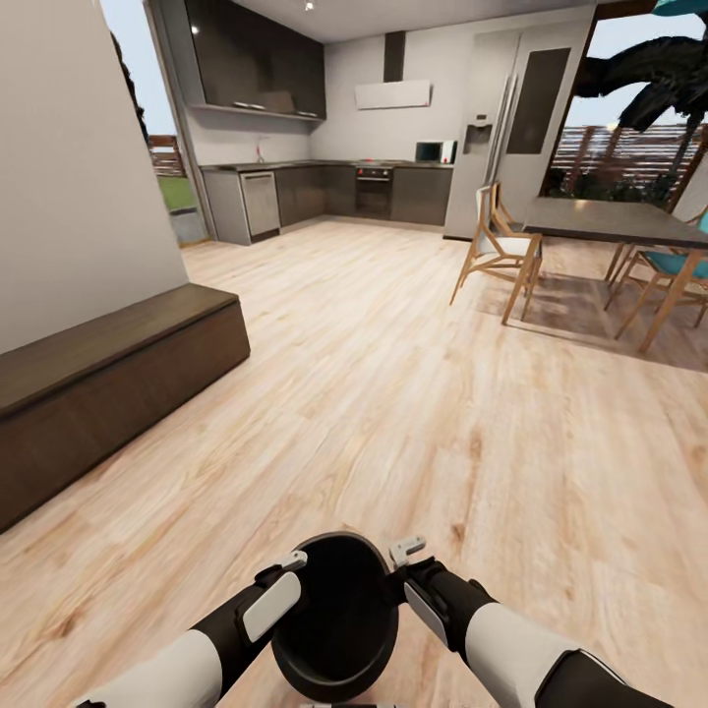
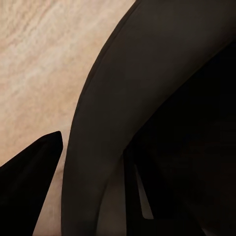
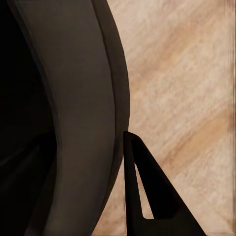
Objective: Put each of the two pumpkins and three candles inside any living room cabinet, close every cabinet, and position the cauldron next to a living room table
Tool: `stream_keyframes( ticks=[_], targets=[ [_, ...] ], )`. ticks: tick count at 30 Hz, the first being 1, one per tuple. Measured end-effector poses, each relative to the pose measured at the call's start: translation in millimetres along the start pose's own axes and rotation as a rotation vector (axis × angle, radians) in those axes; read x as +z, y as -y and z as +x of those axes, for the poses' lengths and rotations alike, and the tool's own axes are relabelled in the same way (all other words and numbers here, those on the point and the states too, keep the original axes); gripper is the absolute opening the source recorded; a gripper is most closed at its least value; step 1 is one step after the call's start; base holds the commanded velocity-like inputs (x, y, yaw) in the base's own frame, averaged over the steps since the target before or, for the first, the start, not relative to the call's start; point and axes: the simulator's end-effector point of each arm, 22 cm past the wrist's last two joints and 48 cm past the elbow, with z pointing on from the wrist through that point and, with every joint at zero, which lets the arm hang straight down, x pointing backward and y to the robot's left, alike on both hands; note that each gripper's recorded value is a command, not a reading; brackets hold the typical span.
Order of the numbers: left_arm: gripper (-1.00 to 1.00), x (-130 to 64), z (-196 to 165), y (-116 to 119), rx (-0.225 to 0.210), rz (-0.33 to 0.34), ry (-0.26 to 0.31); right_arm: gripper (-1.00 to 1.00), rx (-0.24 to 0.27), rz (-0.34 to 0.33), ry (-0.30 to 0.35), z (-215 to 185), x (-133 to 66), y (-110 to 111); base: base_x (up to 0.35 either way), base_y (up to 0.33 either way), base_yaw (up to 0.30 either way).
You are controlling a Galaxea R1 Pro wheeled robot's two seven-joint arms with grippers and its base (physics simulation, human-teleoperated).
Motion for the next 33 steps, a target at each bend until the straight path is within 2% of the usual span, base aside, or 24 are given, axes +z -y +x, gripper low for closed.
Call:
stream_keyframes(
  ticks=[33],
  targets=[
    [-1.00, -14.6, -13.6, 4.0, -0.004, 0.015, 0.036, -1.00, -0.006, 0.012, 0.037, -16.2, -14.2, 3.3, 0.000, 0.000, -0.206]
  ],
)
